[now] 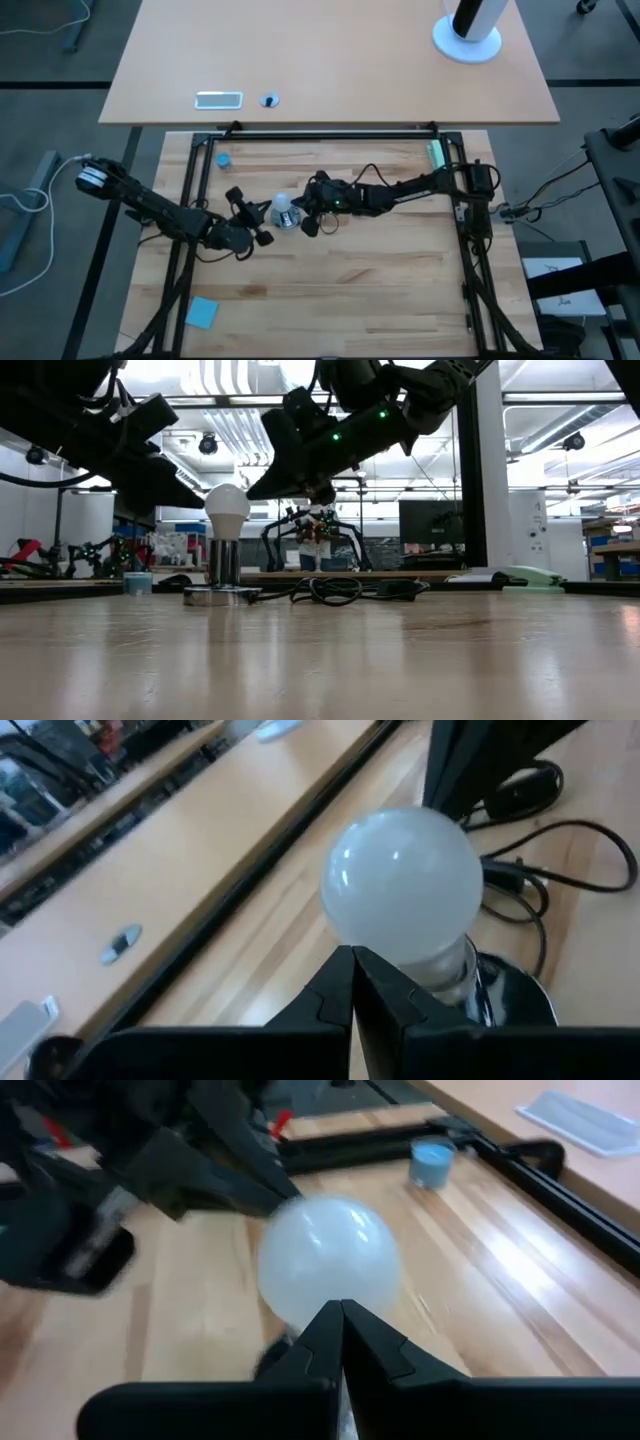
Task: Screw lightbulb
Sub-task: Insert the lightbulb into the lamp
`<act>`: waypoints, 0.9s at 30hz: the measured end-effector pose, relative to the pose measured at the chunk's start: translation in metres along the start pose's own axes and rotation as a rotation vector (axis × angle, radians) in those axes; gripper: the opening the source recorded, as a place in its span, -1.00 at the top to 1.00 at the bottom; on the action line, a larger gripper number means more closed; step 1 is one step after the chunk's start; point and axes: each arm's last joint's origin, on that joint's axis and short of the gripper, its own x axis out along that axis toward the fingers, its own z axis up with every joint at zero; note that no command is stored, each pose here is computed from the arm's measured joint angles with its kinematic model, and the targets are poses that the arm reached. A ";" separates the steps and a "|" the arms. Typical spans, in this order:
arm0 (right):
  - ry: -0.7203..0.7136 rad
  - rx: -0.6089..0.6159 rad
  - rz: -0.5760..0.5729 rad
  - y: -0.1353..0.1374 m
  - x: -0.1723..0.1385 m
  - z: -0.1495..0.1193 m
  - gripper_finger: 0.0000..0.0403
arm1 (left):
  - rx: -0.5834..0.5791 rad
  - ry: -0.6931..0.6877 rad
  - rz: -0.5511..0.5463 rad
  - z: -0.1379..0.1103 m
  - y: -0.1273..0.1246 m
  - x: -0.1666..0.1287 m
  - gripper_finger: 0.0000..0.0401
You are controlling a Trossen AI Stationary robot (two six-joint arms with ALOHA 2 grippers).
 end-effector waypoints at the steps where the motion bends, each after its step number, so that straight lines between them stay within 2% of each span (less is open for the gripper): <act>1: 0.010 -0.003 -0.010 0.000 -0.002 0.000 0.99 | -0.009 0.010 -0.003 -0.002 0.001 0.000 1.00; 4: 0.012 -0.027 -0.048 0.000 -0.009 0.007 0.99 | -0.046 0.048 -0.035 -0.006 0.002 -0.001 1.00; 10: 0.013 -0.039 -0.100 -0.002 -0.014 0.011 0.99 | -0.069 0.053 -0.187 -0.002 -0.004 -0.003 1.00; 23: 0.014 -0.082 -0.092 -0.001 0.004 -0.006 0.99 | -0.067 0.030 -0.135 -0.003 -0.002 -0.002 1.00; 27: 0.009 -0.104 -0.046 0.002 0.004 -0.007 0.99 | -0.076 0.033 -0.123 -0.006 -0.002 -0.001 1.00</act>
